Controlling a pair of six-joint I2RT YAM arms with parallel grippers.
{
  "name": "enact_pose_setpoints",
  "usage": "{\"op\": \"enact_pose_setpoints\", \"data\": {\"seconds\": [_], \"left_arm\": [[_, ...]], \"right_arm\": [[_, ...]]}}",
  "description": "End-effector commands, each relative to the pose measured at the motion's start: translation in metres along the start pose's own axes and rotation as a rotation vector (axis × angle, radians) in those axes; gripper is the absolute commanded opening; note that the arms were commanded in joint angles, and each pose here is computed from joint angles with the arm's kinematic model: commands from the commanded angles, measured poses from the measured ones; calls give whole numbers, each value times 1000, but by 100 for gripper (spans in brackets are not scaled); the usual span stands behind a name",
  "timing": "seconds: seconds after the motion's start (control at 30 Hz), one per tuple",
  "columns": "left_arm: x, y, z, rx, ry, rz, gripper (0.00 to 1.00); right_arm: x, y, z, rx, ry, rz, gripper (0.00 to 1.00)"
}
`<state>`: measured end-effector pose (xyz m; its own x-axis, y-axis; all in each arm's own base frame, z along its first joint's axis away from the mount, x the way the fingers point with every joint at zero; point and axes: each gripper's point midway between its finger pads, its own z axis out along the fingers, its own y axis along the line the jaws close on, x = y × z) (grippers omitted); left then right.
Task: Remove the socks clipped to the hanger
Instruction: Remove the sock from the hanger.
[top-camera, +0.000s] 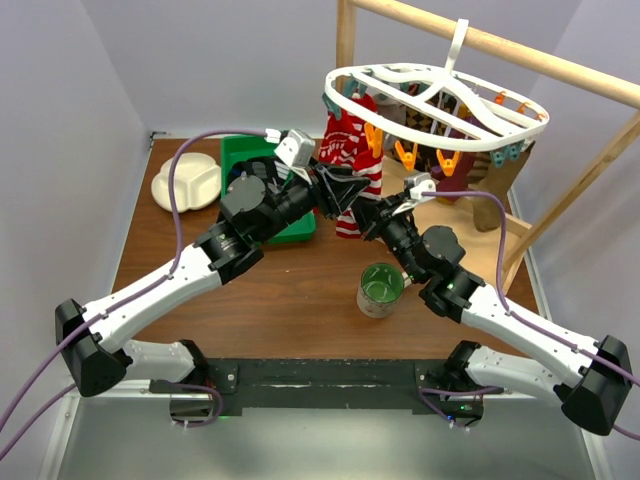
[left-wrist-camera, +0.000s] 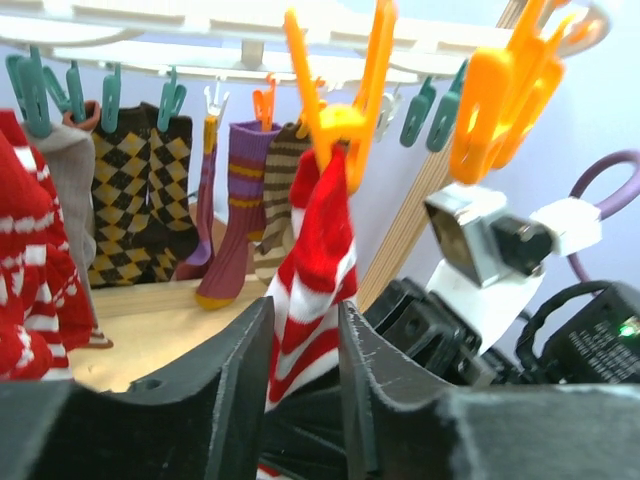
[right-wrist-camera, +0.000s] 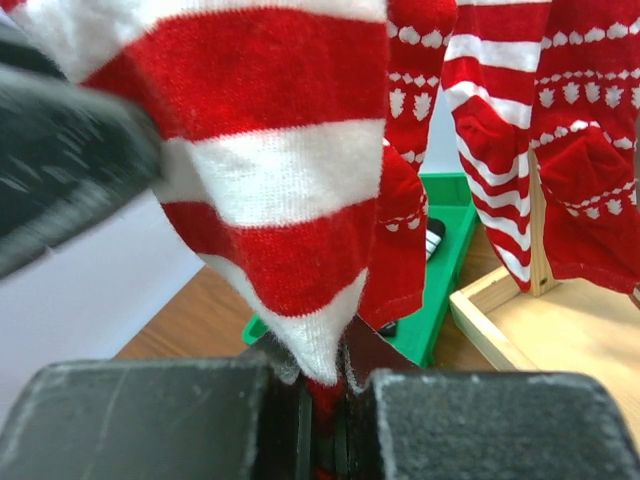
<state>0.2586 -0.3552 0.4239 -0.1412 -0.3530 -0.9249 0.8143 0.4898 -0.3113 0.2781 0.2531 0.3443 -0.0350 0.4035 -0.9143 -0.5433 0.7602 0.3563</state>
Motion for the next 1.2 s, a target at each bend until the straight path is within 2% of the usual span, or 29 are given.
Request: {"op": "enact_pose_setpoints", "data": {"seconds": [0.0,0.37,1.17], "left_arm": [[-39,-19,3,52,-86,6,43],[-76,-23,19,35,-142,75,56],[-100,-18,42,-2,-222,89,55]], "right_arm": [[-6,2,-2,-9,-14,7,0],[-8,5,1,-16,-12,2,0],[-10,10,7,-29,3,-14,0]]}}
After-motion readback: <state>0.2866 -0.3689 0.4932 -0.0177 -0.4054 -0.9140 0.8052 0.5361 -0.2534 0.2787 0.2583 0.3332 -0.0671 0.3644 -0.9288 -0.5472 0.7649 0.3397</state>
